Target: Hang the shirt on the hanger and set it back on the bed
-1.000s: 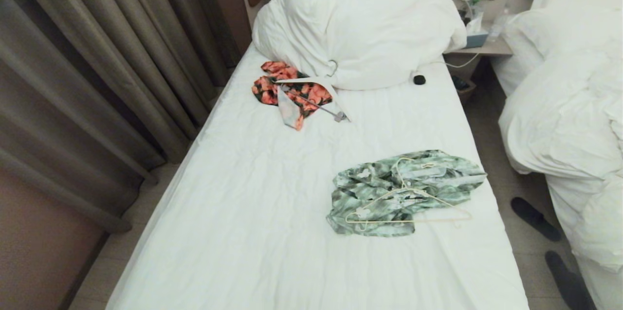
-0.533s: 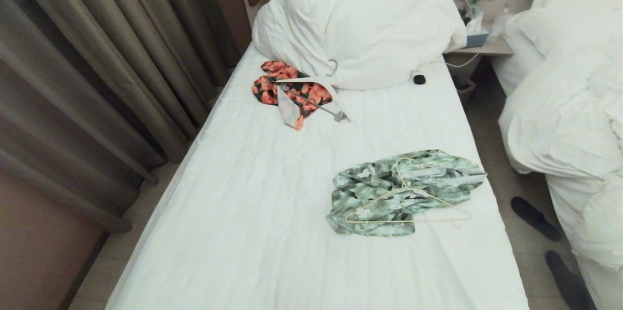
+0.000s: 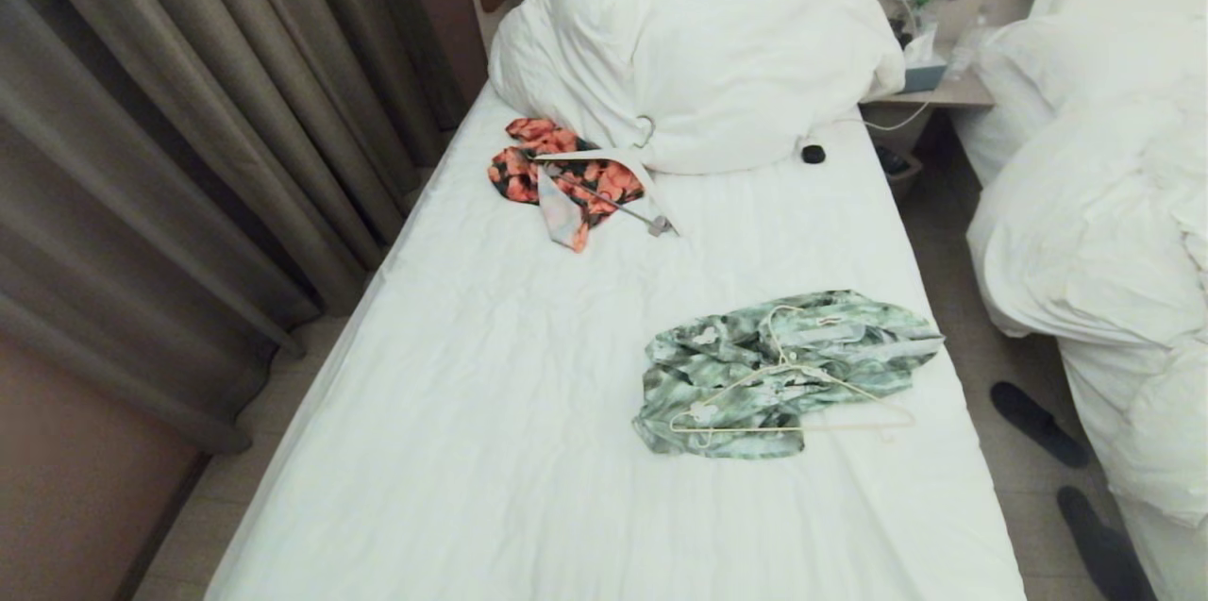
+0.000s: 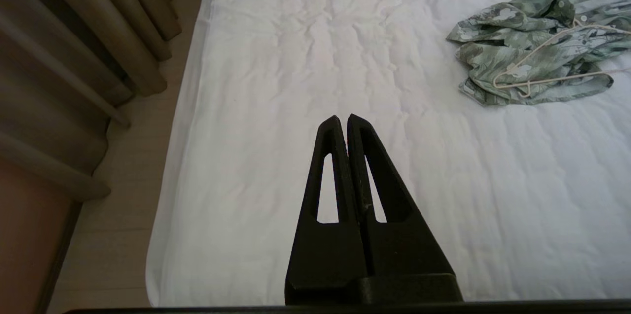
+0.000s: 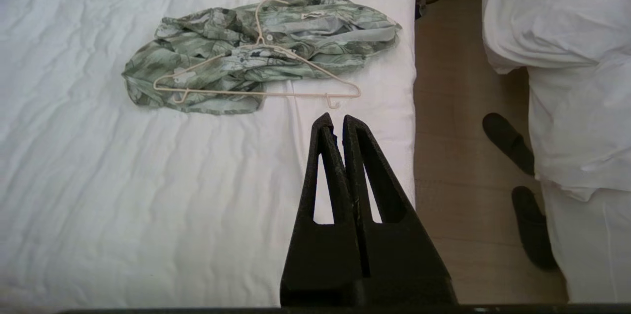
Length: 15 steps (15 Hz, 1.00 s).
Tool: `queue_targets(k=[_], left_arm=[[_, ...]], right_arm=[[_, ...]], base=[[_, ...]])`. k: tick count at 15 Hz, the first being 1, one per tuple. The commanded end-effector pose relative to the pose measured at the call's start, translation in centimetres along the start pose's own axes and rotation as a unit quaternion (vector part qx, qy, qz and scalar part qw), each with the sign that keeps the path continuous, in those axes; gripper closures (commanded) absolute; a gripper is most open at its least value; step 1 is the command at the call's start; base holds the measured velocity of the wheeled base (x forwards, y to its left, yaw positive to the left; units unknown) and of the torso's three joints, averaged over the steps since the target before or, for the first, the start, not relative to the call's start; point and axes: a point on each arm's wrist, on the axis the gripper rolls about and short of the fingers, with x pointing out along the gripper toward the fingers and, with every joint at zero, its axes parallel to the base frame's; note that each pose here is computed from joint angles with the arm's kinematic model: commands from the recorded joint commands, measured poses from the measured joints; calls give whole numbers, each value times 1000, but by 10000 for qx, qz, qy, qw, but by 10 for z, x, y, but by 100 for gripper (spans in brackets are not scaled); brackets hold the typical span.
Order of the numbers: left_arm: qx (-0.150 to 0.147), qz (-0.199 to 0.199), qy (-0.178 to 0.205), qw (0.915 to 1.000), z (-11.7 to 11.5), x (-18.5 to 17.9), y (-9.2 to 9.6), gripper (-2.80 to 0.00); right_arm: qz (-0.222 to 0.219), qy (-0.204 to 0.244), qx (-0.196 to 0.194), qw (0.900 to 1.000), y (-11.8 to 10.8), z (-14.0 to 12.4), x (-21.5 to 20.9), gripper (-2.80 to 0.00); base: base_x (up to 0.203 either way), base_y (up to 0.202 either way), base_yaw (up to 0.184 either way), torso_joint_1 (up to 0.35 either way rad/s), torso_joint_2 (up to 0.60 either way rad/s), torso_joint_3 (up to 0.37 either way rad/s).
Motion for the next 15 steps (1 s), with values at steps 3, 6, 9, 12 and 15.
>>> queue_targets(k=[3, 6, 9, 12, 15], left_arm=[[-122, 54, 24, 9999, 0, 0, 0, 0], [-139, 46, 31, 9999, 0, 0, 0, 0], [-149, 50, 24, 9999, 0, 0, 0, 0], [-298, 70, 25, 9995, 0, 0, 0, 0], [-330, 78, 25, 9994, 0, 0, 0, 0]], right_arm=[[-7, 11, 59, 10000, 0, 0, 0, 0], [-7, 14, 67, 10000, 0, 0, 0, 0], [-7, 21, 67, 10000, 0, 0, 0, 0], [-7, 18, 67, 10000, 0, 0, 0, 0], [-7, 24, 32, 10000, 0, 0, 0, 0]], base=[[0, 0, 0, 0, 0, 0], [0, 0, 0, 0, 0, 0], [0, 0, 0, 0, 0, 0], [0, 0, 0, 0, 0, 0], [0, 0, 0, 0, 0, 0]])
